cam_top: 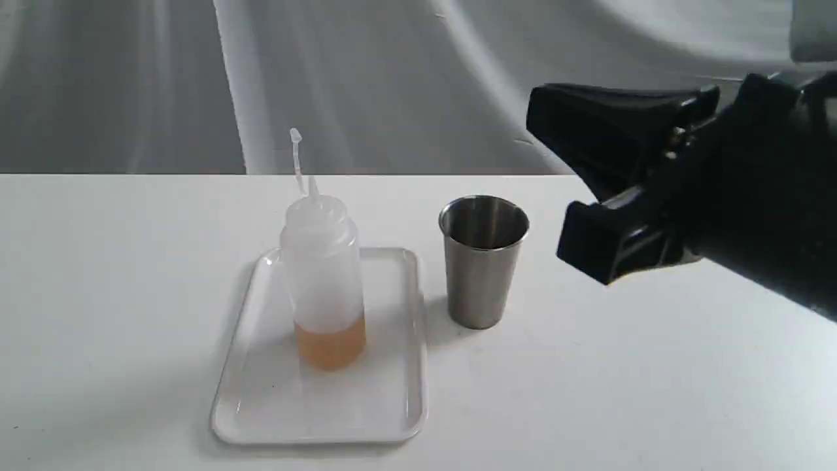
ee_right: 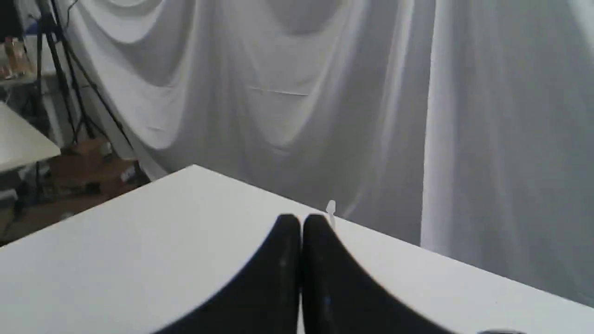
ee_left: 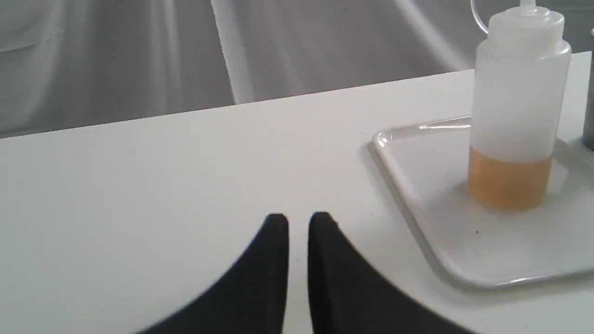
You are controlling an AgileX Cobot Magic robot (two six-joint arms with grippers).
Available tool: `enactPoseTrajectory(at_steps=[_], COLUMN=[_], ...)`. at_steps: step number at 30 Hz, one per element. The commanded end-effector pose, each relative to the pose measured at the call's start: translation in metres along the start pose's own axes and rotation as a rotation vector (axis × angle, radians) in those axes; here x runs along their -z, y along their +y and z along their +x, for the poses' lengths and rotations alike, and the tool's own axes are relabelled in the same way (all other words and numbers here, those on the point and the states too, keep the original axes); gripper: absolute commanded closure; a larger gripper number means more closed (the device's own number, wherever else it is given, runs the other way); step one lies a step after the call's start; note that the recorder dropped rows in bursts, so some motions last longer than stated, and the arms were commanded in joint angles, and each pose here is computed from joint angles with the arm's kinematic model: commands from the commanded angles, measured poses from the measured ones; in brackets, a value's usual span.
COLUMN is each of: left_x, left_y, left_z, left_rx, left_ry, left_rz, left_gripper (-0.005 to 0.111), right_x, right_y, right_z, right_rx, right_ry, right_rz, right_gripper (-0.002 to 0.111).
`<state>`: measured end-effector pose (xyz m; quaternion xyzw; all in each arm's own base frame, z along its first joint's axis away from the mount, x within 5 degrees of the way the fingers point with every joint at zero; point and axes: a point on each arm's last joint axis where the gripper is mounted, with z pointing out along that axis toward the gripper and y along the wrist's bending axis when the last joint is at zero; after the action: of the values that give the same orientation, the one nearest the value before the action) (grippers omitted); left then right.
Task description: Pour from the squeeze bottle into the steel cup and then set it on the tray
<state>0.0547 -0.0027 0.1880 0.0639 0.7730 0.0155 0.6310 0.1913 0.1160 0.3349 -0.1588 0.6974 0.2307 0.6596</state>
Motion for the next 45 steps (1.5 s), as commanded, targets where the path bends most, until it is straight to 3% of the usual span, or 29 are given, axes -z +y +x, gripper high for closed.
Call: enactPoseTrajectory(at_steps=[1,6,13,19,28,41,45], left_x=[0.0,0.0,0.0,0.0,0.0,0.0,0.0], left_y=[0.0,0.0,0.0,0.0,0.0,0.0,0.0], left_z=[0.001,0.001,0.001,0.001,0.001,0.001,0.001], left_rx=[0.001,0.001,0.001,0.001,0.001,0.001,0.001], left_ry=[-0.007,-0.007,-0.007,-0.007,-0.007,-0.007,-0.007], left_rz=[0.002,0.002,0.002,0.002,0.002,0.002,0.002], left_gripper=[0.098,0.098,0.098,0.098,0.098,0.098,0.098], right_x=[0.006,0.028,0.072,0.108,0.139,0.157,0.165], right_y=[-0.007,-0.012,-0.033,-0.046,-0.056,-0.056,-0.051], right_z=[0.017,0.036,0.047,0.06,0.078,0.124,0.123], right_rx=[-0.084,-0.097,-0.088,0.068,0.081,0.095,0.112], right_ry=[0.049,0.159,0.081,0.025,-0.045,-0.025,-0.073], right_rz=[0.042,0.081,0.212,0.351,0.548,0.619,0.627], right_gripper=[0.108,0.108,0.108,0.108,0.108,0.108,0.108])
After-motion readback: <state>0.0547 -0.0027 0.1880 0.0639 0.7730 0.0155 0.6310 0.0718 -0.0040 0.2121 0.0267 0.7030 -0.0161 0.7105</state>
